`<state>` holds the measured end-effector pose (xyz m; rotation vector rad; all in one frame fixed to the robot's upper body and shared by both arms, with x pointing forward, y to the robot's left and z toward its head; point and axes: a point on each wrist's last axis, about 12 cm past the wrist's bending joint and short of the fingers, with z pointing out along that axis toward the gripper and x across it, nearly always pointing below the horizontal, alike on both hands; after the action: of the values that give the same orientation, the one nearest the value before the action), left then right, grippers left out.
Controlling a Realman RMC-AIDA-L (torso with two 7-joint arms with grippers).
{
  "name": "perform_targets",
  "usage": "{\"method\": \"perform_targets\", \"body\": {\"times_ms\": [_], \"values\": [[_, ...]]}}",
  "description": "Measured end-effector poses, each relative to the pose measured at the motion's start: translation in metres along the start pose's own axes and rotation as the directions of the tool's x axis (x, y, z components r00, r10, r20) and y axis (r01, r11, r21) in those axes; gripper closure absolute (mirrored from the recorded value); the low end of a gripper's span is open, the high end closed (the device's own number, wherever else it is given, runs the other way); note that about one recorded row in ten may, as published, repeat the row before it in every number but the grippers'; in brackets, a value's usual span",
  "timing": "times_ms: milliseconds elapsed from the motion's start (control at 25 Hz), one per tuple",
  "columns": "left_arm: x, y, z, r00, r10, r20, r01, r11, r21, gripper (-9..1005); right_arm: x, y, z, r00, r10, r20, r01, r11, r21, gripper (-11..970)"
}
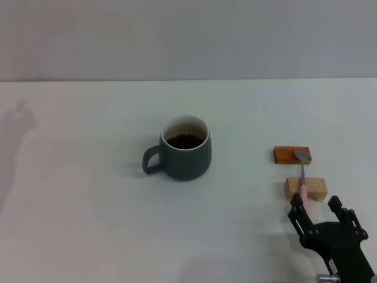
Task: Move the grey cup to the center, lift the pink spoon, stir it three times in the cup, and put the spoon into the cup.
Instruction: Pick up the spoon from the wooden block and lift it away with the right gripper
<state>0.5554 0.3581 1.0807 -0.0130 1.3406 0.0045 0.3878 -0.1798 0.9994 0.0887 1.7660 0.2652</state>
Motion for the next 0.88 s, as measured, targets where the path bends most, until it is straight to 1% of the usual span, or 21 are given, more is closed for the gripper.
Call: {"method": "perform_targets", "body": {"times_ms": [320,640,880], "values": [[-0.003,0.005,-0.003,1.0,-0.007,0.009,0.007,1.0,0.019,998,0.005,0.003,0.0,1.0,-0.007,0.016,0.008,1.0,-0.009,199],[-0.005,0.01,-0.007,1.0,-0.002,0.017,0.002,1.0,0.018,998,0.006,0.005,0.002,1.0,-0.003,0.018,0.004,1.0,-0.019,204],[-0.006,0.012,-0.009,1.0,-0.001,0.021,0.0,1.0,0.015,998,0.005,0.003,0.001,1.0,-0.006,0.029,0.007,1.0,-0.009,207]]}}
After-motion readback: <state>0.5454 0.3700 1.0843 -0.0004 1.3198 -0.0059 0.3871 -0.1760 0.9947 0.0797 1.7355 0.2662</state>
